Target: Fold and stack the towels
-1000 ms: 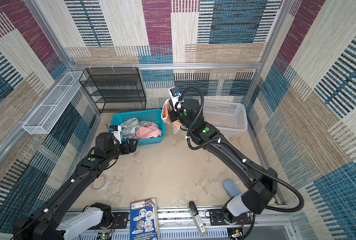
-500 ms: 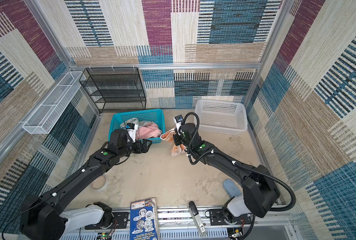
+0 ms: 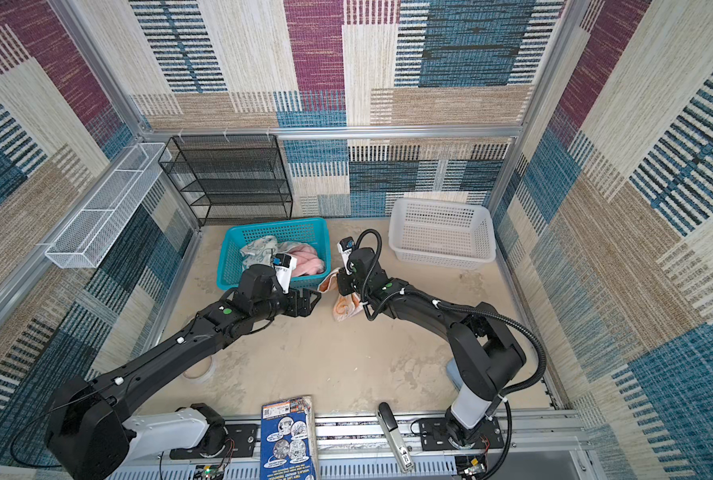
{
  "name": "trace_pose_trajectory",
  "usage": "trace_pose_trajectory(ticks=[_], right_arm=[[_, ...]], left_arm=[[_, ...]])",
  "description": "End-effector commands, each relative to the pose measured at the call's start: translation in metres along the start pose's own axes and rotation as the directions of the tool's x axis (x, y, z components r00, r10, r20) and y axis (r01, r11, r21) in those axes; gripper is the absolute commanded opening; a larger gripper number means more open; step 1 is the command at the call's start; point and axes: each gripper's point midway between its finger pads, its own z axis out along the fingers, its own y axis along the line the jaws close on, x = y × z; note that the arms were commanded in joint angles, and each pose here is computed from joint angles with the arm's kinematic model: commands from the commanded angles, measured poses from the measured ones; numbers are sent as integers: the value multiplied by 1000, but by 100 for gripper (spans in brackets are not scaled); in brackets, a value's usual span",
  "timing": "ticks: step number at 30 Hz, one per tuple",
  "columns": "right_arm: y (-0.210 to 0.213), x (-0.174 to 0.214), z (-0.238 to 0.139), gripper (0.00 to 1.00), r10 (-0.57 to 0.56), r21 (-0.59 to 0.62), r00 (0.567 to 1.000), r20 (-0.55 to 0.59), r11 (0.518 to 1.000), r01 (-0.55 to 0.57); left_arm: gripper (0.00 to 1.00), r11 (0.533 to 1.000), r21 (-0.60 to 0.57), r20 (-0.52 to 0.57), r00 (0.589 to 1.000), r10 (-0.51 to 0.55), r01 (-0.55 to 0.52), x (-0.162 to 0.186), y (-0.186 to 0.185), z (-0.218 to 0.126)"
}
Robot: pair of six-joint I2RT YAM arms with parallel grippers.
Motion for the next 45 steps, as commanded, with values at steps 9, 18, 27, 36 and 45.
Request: trace_pose_trajectory(ticks=[9, 18, 27, 36, 45], right_arm=[[9, -3, -3, 0, 87, -45, 996, -27, 995, -89], [-10, 1, -4, 51, 103, 11, 994, -39, 995, -103], [-57, 5, -29, 74, 108, 150, 994, -21, 983, -103], [-79, 65, -54, 43, 187, 199, 978, -94, 966, -166], [-75, 124, -61, 36, 271, 159, 950, -154, 956, -247]], left_arm=[[81, 987, 124, -10, 995, 101, -99, 28, -62, 40], [78, 992, 118, 86, 995, 42, -52, 37, -61, 55], [76, 994, 106, 45, 998, 32, -37, 43, -59, 62], [69, 987, 151, -6, 998, 64, -63, 45, -71, 70], [68, 984, 165, -100, 992, 78, -61, 64, -74, 88]])
